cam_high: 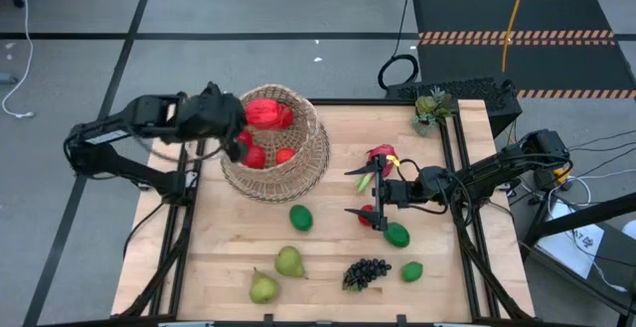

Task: Build produce basket
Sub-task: Put the bell pepper into the basket, then put the tomato into the basket

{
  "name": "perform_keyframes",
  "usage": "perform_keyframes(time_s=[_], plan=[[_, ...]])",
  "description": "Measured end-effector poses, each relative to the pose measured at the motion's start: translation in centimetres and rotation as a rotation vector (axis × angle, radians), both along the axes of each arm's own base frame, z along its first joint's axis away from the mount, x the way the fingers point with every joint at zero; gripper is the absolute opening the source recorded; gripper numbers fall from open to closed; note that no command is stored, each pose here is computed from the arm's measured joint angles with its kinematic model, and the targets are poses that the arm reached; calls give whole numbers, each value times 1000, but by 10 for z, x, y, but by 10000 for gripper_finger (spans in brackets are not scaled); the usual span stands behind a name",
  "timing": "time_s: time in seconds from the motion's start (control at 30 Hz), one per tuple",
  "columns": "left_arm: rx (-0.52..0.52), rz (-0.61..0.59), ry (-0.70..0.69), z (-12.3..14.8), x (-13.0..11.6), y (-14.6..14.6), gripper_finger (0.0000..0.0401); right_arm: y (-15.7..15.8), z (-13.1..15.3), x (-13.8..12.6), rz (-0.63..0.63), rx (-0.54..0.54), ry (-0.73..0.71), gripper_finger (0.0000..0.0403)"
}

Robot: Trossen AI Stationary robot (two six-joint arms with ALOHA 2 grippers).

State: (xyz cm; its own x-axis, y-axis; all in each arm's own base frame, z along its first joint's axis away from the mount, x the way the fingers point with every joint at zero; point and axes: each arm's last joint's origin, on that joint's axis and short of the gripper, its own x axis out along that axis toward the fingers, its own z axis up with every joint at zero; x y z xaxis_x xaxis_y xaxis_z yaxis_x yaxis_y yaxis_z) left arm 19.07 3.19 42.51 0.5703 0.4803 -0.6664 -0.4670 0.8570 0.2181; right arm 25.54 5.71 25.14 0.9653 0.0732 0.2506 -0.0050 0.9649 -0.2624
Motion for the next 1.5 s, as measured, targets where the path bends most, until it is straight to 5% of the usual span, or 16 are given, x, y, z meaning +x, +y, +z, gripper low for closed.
perform_keyframes(time_s=[0.33,0.83,1.07,1.5], plan=[[-38,78,397,-42,30,42,12,0,0,0,-1,-5,3,396],[-151,137,756,-101,65,87,12,0,0,0,-3,-11,3,396],[-190,167,836,-124,74,94,41,0,0,0,-3,-12,3,396],[-178,179,882,-137,80,97,14,0,0,0,-3,-12,4,396]])
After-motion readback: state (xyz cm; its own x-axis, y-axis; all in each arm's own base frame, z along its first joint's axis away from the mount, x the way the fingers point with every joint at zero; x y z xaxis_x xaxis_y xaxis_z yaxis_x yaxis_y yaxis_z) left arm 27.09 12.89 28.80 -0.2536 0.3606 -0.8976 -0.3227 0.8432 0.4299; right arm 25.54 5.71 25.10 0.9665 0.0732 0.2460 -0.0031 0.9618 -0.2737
